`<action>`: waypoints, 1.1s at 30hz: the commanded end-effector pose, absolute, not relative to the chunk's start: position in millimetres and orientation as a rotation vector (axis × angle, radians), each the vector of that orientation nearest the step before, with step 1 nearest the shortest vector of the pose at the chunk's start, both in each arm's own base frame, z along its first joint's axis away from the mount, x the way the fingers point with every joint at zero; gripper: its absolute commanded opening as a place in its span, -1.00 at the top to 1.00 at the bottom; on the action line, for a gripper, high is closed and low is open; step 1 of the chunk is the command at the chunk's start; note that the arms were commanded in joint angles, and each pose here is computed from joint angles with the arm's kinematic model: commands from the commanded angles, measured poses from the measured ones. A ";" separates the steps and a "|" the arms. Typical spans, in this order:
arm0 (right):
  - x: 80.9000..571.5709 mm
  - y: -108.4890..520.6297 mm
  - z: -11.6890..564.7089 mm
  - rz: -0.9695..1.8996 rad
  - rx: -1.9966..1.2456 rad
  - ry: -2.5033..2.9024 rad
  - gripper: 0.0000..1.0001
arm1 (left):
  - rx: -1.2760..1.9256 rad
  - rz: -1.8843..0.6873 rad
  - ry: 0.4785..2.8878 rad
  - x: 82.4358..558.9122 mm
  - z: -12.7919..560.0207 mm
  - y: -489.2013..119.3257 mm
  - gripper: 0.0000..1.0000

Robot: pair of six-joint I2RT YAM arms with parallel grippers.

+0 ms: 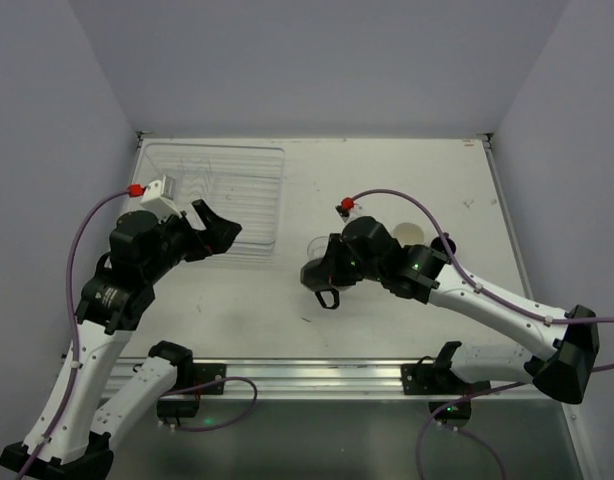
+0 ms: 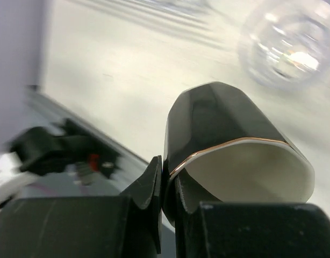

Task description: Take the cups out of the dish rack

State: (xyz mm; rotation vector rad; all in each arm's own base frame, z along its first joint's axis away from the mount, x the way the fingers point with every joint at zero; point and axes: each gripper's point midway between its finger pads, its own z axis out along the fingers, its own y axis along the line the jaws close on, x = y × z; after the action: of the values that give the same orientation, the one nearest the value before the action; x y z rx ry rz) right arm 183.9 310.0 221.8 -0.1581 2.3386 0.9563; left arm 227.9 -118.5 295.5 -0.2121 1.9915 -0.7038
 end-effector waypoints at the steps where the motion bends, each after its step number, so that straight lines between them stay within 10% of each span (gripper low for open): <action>1: 190.5 267.0 197.6 0.625 -0.079 2.407 1.00 | -0.194 -0.759 1.970 229.4 299.9 -126.1 -0.99; 33: 203.2 220.9 132.3 0.128 -0.010 2.580 1.00 | -0.144 -0.841 1.985 221.0 295.2 -138.2 -0.97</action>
State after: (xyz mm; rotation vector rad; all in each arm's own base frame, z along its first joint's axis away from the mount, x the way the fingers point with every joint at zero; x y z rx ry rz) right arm 179.2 213.3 113.2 -0.0696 2.6700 0.1098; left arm 220.4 -132.6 287.4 -0.1781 2.0150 -0.8017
